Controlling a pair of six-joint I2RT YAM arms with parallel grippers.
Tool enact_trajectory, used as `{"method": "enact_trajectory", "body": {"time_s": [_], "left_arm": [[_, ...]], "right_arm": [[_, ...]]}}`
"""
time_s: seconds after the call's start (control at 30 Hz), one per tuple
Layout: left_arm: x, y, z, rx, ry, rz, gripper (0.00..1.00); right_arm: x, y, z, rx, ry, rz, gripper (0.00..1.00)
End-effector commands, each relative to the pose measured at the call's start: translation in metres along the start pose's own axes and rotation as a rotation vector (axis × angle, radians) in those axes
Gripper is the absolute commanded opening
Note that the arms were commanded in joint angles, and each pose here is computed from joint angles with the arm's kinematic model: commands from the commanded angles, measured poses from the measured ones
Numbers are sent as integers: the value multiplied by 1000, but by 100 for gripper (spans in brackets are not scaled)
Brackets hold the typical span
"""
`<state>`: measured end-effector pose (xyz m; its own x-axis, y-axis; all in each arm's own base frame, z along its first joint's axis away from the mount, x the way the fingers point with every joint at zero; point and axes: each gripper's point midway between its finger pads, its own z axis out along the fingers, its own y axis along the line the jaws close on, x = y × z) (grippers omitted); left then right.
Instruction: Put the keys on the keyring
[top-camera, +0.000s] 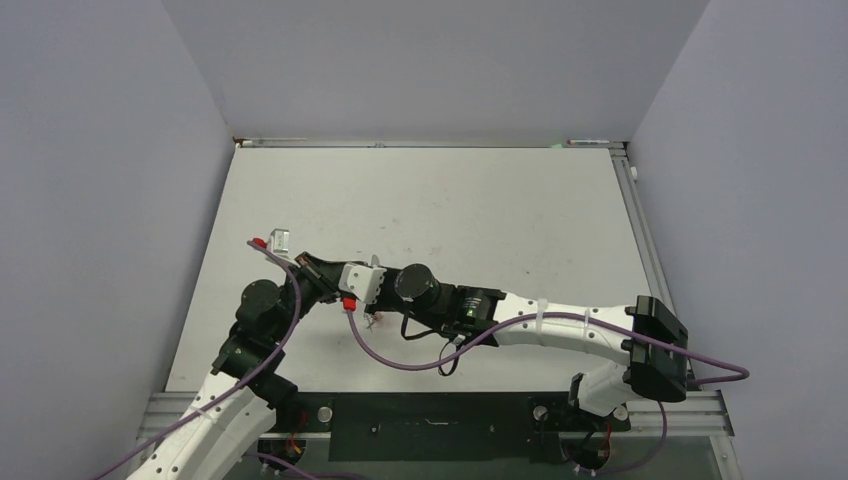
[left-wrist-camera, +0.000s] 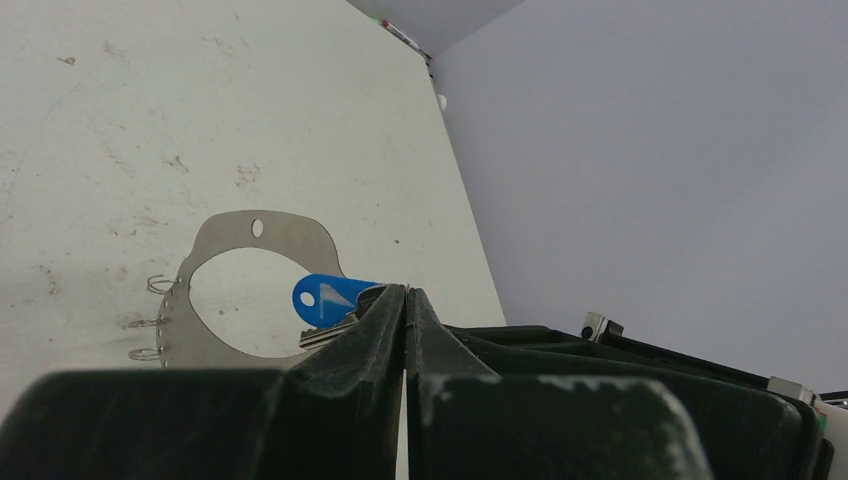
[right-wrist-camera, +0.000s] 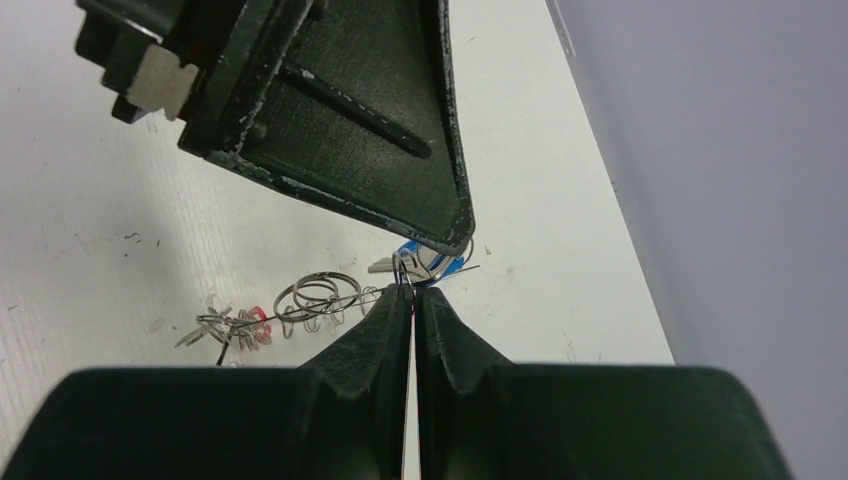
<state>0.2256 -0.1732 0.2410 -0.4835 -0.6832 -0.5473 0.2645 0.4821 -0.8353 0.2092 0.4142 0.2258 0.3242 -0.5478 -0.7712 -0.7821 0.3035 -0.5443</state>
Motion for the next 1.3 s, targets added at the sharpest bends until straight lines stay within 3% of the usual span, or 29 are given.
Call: {"method": "enact_trajectory", "body": {"time_s": [0.0,1.27], "left_arm": [[-16,-21,-2,49,-44,13,0],[-17,-20,-2,47,-46,16,0]], "right_arm": [[-32,-33,0,109,-70,65,5],[-26,-35,3,146,-35,50,5]]}}
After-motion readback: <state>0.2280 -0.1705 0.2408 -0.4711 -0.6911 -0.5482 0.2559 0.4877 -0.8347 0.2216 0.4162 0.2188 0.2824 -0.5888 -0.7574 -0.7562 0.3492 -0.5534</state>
